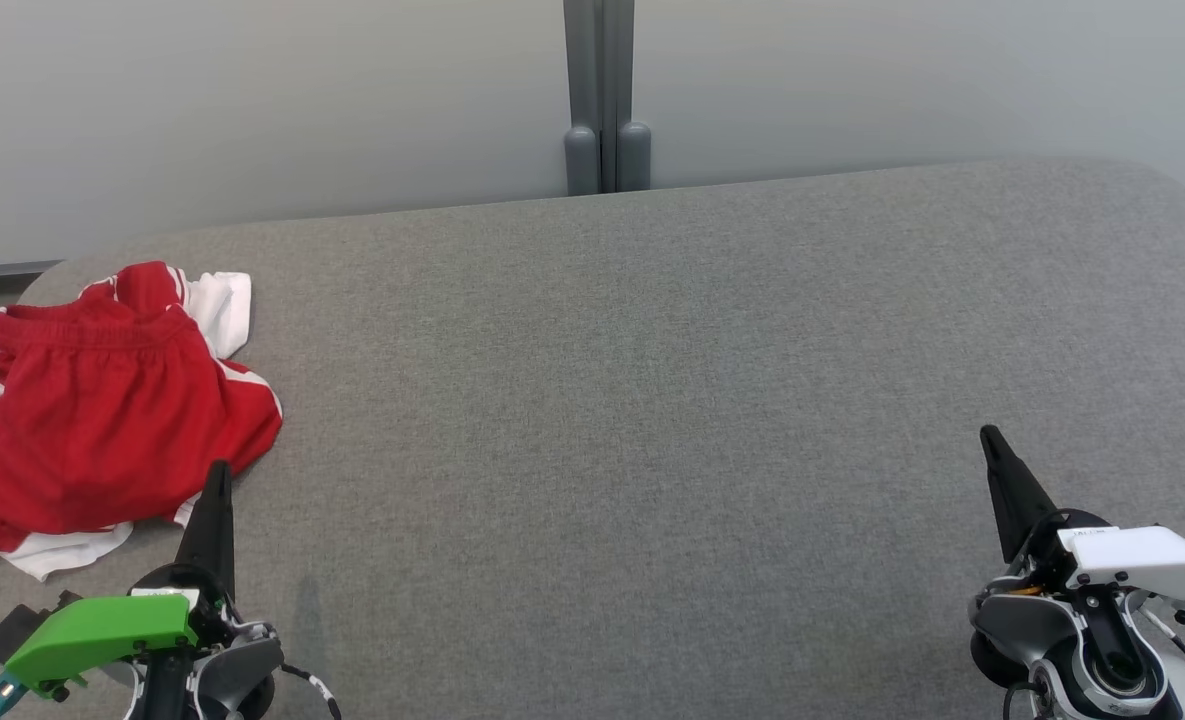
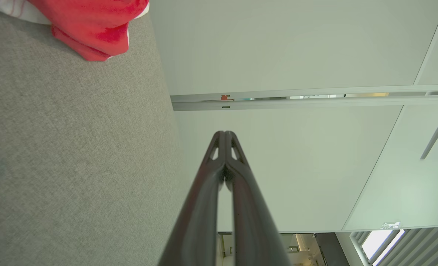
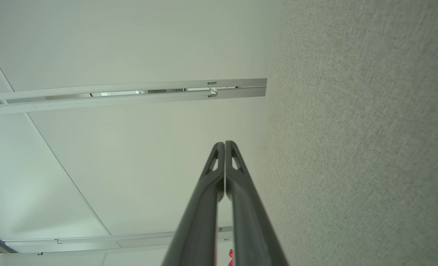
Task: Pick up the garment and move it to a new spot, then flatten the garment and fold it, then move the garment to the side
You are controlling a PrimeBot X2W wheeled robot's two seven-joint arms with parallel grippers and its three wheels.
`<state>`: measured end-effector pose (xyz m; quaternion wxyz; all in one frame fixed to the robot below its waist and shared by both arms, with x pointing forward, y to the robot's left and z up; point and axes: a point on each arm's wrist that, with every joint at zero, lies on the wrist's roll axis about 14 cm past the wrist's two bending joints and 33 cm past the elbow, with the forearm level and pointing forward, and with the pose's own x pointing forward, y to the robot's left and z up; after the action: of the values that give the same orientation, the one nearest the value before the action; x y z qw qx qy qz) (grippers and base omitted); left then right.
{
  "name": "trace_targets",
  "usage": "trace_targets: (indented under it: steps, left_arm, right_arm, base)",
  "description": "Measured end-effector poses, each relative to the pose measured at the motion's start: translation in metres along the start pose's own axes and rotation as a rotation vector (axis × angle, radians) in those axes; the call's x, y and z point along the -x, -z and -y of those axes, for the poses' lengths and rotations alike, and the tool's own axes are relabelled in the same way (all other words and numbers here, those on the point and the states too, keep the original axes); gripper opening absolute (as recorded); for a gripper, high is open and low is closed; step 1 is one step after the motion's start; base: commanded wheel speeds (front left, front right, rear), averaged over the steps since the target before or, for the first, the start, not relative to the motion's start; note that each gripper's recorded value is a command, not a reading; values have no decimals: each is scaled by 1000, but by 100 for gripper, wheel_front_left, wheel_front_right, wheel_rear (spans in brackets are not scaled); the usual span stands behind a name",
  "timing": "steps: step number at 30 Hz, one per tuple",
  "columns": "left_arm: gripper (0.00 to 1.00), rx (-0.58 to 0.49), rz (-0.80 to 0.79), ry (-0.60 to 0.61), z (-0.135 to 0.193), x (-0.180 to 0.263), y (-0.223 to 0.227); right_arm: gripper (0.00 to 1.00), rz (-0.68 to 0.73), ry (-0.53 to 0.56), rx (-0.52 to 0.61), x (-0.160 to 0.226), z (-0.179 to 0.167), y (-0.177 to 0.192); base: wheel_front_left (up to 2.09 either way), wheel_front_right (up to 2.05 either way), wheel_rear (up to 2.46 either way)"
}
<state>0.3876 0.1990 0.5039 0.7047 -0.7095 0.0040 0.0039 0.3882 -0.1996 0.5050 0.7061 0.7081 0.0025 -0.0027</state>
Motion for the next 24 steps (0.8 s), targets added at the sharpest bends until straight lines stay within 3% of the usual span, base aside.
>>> trace_targets:
  steps: [24]
  left_arm:
    - [0, 0, 0, 0, 0, 0, 0]
  right_arm:
    - [0, 0, 0, 0, 0, 0, 0]
  base:
    - [0, 0, 0]
